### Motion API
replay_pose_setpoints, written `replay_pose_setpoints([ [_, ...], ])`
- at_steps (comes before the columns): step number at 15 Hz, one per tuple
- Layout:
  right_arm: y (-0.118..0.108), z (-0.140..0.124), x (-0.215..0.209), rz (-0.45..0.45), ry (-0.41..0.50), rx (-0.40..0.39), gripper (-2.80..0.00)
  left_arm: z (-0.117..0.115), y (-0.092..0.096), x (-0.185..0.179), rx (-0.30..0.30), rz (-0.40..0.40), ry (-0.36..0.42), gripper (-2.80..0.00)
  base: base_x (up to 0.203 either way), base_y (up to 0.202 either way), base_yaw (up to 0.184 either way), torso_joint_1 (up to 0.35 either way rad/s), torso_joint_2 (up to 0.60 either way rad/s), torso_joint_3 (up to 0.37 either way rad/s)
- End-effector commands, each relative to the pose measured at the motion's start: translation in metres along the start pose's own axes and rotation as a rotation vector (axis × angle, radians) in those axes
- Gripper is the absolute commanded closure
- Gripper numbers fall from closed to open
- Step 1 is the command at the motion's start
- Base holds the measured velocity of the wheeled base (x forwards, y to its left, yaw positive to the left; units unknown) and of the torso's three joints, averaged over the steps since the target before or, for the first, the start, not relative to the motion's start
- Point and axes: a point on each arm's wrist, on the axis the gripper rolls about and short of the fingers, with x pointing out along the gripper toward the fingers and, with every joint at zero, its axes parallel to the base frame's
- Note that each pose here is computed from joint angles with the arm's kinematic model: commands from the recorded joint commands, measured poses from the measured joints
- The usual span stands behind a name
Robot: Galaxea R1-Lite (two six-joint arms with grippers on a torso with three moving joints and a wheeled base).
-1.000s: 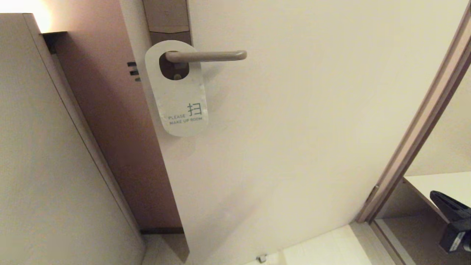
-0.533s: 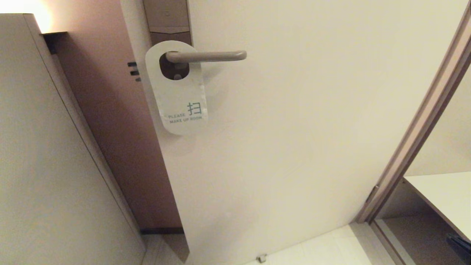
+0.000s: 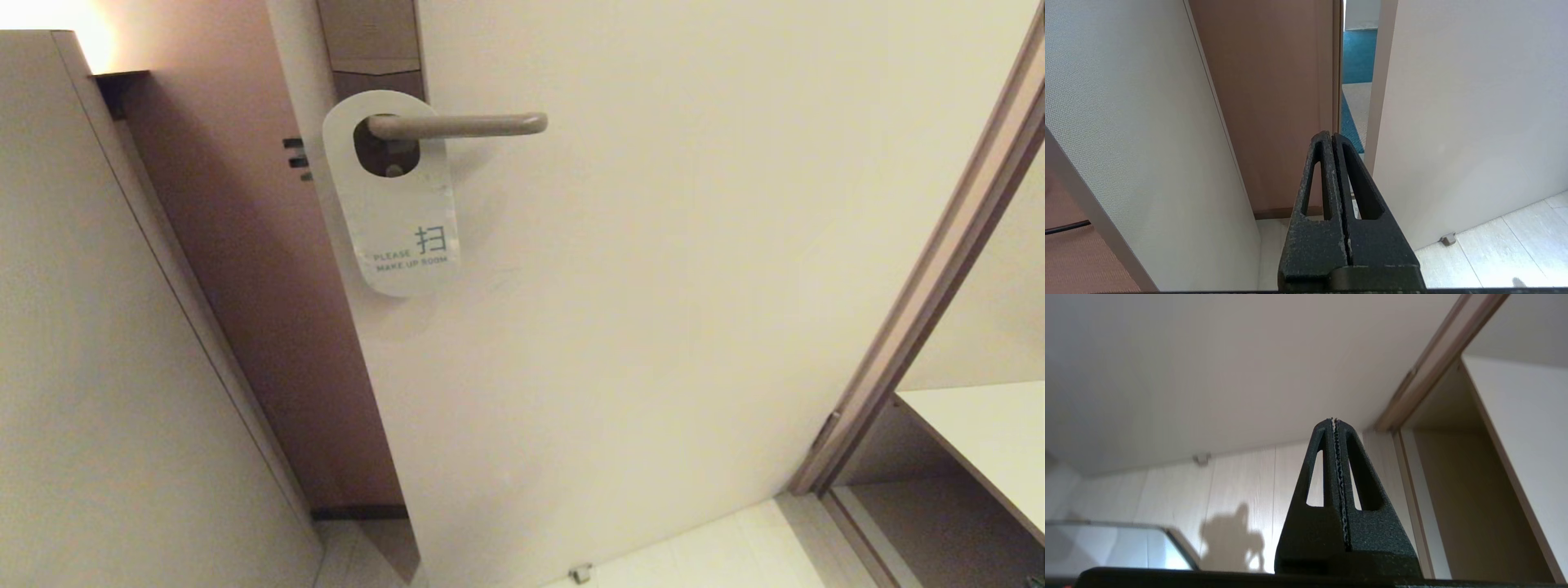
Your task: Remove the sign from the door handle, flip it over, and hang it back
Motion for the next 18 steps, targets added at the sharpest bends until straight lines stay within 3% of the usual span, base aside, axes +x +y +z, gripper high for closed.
replay_pose_setpoints([
  [1,-0.001,-0.001,-0.008,-0.003,-0.085,0.014,0.0,0.0,0.0,0.0,0.0,0.001,0.0,0.0,0.0,0.0,0.0,0.0,0.0,0.0],
  [4,-0.002,-0.005,-0.018,0.019,-0.187,0.031,0.0,0.0,0.0,0.0,0.0,-0.001,0.0,0.0,0.0,0.0,0.0,0.0,0.0,0.0],
  [8,-0.001,-0.006,-0.018,0.05,-0.178,0.131,0.0,0.0,0.0,0.0,0.0,-0.001,0.0,0.0,0.0,0.0,0.0,0.0,0.0,0.0],
  [11,0.001,-0.01,-0.017,0.133,-0.132,0.259,0.0,0.0,0.0,0.0,0.0,-0.001,0.0,0.0,0.0,0.0,0.0,0.0,0.0,0.0],
  [14,0.002,-0.018,-0.017,0.154,-0.04,0.449,0.0,0.0,0.0,0.0,0.0,-0.001,0.0,0.0,0.0,0.0,0.0,0.0,0.0,0.0],
  [16,0.002,-0.018,-0.017,0.123,-0.05,0.437,0.0,0.0,0.0,0.0,0.0,-0.001,0.0,0.0,0.0,0.0,0.0,0.0,0.0,0.0],
  [18,0.003,-0.018,-0.021,0.114,-0.116,0.36,0.0,0.0,0.0,0.0,0.0,-0.001,0.0,0.0,0.0,0.0,0.0,0.0,0.0,0.0],
])
